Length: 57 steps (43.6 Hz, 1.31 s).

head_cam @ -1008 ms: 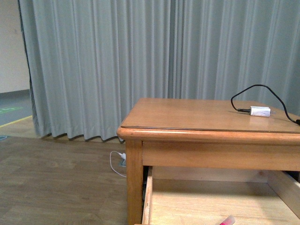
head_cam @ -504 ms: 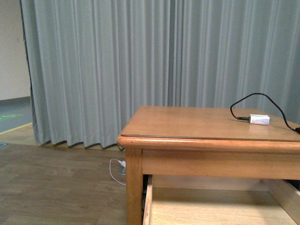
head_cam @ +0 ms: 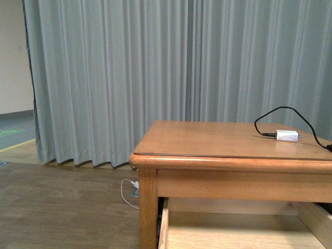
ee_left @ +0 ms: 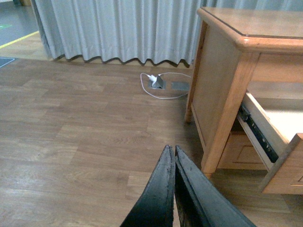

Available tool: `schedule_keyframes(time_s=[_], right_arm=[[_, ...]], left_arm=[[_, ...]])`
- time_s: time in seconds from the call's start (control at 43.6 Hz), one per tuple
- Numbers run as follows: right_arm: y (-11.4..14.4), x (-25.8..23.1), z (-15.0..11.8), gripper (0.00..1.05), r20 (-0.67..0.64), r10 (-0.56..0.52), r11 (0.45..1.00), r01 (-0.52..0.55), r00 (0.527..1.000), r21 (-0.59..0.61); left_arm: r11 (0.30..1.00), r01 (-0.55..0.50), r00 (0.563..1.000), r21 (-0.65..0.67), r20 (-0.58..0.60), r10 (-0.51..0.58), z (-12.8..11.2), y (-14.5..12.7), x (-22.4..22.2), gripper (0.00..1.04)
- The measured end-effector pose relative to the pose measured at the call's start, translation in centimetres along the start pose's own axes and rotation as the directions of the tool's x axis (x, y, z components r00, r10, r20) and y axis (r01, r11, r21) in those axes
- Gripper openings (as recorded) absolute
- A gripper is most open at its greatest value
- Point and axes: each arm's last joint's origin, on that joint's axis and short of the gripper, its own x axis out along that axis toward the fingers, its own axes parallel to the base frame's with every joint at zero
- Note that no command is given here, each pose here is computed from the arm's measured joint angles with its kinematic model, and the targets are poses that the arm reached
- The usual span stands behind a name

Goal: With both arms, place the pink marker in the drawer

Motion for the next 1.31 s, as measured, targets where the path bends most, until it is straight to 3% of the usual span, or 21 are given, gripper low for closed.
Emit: schedule_keyframes(time_s=[0.481, 0.596, 0.642, 0.756, 0.848, 0.962, 1.031, 1.191, 1.306], right_arm=[[0.0, 0.0, 0.0, 0.96, 0.001, 0.000, 1.000, 0.000, 1.000, 0.000], [-0.2, 0.4, 0.0, 0.96, 0.204, -0.150, 0.985, 0.165, 0.967, -0.057], [-0.5, 0.5, -0.1, 0.96, 0.224, -0.197, 0.974, 0.216, 0.955, -0.064], [-1.5, 1.9, -1.2, 0.96, 0.066, -0.238, 0.963, 0.244, 0.969, -0.113], [-2.5, 4.1, -2.5, 0.96, -0.104, -0.213, 0.968, 0.195, 0.972, -0.159], [-3.3, 5.8, -2.9, 0.96, -0.175, -0.196, 0.972, 0.167, 0.965, -0.167], [-4.0, 7.6, -3.3, 0.96, -0.214, -0.179, 0.977, 0.148, 0.960, -0.154], [-4.6, 11.0, -3.4, 0.96, -0.214, -0.174, 0.978, 0.143, 0.961, -0.154], [-4.8, 13.6, -2.8, 0.96, -0.127, -0.166, 0.978, 0.147, 0.978, -0.146]], left_arm=[[1.000, 0.000, 0.999, 0.000, 0.047, 0.000, -0.1, 0.0, -0.5, 0.04], [1.000, 0.000, 0.999, -0.001, 0.047, 0.000, -0.1, 0.0, -0.5, 0.21], [1.000, 0.000, 0.999, 0.000, 0.047, 0.000, -0.1, 0.0, -0.5, 0.28], [1.000, 0.000, 0.999, 0.000, 0.047, 0.000, -0.1, 0.0, -0.5, 0.48], [1.000, 0.000, 0.999, 0.000, 0.047, 0.000, -0.1, 0.0, -0.5, 0.65], [1.000, 0.000, 0.999, 0.000, 0.047, 0.000, -0.1, 0.0, -0.5, 0.81], [1.000, 0.000, 0.999, 0.000, 0.047, 0.000, -0.1, 0.0, -0.5, 0.97], [1.000, 0.000, 0.999, 0.000, 0.047, 0.000, -0.1, 0.0, -0.5, 0.99], [1.000, 0.000, 0.999, 0.000, 0.047, 0.000, -0.1, 0.0, -0.5, 0.99]])
